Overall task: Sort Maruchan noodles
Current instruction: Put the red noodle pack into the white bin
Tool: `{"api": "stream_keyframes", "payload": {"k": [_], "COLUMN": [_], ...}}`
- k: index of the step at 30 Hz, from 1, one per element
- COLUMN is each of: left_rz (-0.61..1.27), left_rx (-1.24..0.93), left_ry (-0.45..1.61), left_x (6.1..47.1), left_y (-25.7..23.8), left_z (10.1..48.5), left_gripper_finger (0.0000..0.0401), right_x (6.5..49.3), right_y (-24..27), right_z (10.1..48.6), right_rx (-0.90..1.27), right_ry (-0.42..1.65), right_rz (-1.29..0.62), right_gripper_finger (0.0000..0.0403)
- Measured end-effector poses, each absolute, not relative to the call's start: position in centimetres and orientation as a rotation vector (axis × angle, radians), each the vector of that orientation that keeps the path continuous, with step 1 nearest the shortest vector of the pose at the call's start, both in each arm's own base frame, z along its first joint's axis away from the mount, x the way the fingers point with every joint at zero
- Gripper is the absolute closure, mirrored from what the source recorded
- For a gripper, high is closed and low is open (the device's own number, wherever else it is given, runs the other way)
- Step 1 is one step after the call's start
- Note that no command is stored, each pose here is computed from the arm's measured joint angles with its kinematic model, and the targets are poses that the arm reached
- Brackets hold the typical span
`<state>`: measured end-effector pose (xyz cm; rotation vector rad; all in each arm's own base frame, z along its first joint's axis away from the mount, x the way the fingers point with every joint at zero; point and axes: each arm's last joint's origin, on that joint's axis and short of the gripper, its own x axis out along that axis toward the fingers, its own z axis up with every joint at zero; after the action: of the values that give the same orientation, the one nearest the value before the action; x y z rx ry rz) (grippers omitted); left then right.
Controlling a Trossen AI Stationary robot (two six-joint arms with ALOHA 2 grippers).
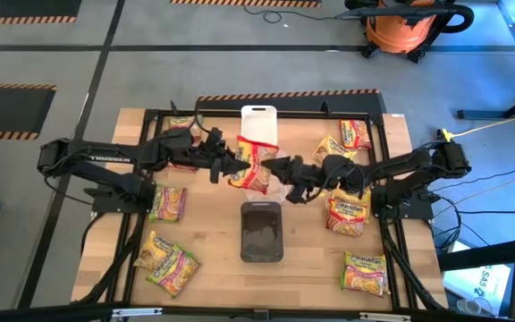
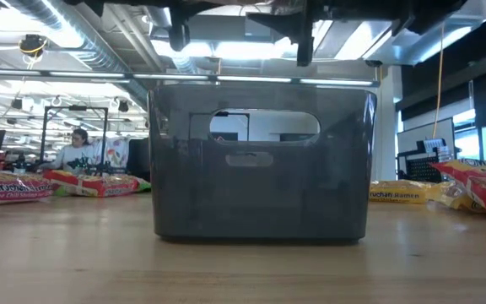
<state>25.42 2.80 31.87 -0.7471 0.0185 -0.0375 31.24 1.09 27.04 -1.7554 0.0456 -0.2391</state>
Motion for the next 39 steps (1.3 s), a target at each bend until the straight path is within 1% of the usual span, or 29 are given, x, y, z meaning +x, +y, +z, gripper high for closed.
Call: {"api": "stream_keyframes", "payload": {"k": [4,8,10,12,15,21,24,26,29,34,39], "left_rz": [-0.001,0.021,0.053,0.084,0.143,0.3,0.373,0.407,0.446,0.454,0.481], "left_rx": [-0.68,-0.537,-0.472,-0.4,-0.275,0.035,0.136,0.158,0.149,0.154,0.166], "left_ry": [-0.03,-0.101,-0.102,-0.097,-0.061,0.076,0.132,0.178,0.261,0.462,0.674], "left_x": [24.0,22.7,22.4,22.4,22.3,23.3,23.8,24.3,25.1,26.9,28.6], "left_y": [3.2,3.4,3.7,4.1,4.5,5.8,6.9,8.0,10.1,14.1,18.6], "left_z": [33.0,34.4,34.4,34.3,34.0,32.2,31.4,30.7,30.7,32.1,34.3], "left_gripper_finger": [0.0292,0.0293,0.0291,0.029,0.0291,0.0291,0.029,0.029,0.029,0.029,0.029], "right_x": [30.8,30.2,29.4,28.7,27.3,23.9,22.8,22.5,22.5,22.6,22.5], "right_y": [2.0,3.1,3.4,3.8,3.8,3.0,2.7,2.6,2.3,1.1,-0.2], "right_z": [27.4,27.3,27.8,27.9,27.0,26.5,26.6,26.2,26.0,25.4,25.3], "right_rx": [-1.604,-1.394,-1.298,-1.192,-0.997,-0.484,-0.319,-0.275,-0.28,-0.308,-0.313], "right_ry": [0.123,0.232,0.252,0.274,0.368,0.485,0.524,0.57,0.589,0.596,0.626], "right_rz": [-0.344,-0.446,-0.476,-0.466,-0.372,-0.053,0.07,0.093,0.086,0.03,-0.025], "right_gripper_finger": [0.0159,0.0158,0.0158,0.0158,0.0158,0.0158,0.0158,0.0158,0.0158,0.0158,0.0158]}}
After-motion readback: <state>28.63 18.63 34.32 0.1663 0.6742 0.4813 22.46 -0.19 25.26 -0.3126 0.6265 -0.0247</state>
